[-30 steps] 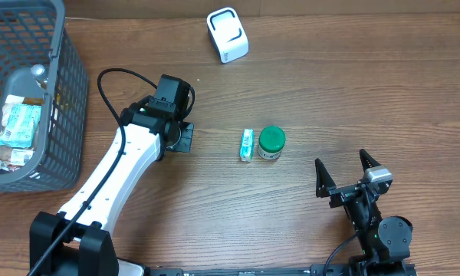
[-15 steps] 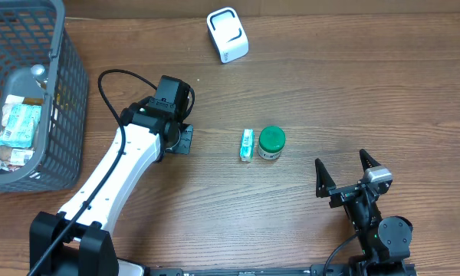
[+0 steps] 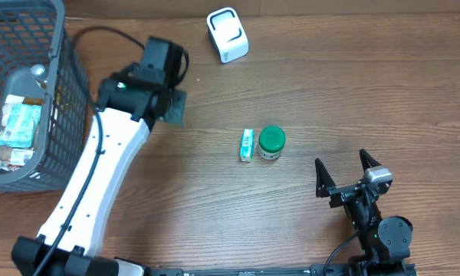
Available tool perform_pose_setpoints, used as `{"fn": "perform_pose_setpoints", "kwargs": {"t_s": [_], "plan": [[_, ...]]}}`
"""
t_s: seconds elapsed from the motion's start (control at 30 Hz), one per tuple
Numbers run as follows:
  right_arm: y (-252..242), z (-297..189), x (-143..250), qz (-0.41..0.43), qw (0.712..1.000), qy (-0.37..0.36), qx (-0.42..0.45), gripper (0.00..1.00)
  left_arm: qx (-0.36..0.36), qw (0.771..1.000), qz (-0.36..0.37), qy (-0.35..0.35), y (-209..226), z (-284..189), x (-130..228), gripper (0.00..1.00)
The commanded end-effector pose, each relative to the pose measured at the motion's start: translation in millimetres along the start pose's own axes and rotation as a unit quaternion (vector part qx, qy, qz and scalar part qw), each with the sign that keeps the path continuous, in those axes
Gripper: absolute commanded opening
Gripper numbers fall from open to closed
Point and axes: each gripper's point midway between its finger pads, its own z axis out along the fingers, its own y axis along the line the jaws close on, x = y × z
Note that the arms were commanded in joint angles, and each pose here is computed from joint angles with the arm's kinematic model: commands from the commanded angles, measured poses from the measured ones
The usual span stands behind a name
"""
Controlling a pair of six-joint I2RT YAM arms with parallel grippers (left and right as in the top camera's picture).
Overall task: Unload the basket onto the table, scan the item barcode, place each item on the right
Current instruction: 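Move the left gripper down into the grey basket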
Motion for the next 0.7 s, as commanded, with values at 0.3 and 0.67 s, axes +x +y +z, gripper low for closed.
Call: {"fn": "perform_pose_setpoints", "kwargs": {"t_s": [0.3,0.67], "plan": [[-3,0,2,-0.001,1.0,-0.001,0.007,1.0,-0.251,0.952,-0.022,-0.171,139,-104,-91,0.16],[-3,0,2,-0.001,1.0,-0.002,0.007,1.0,-0.308,0.923,-0.14,-0.183,272,-110,-69,0.22]]}}
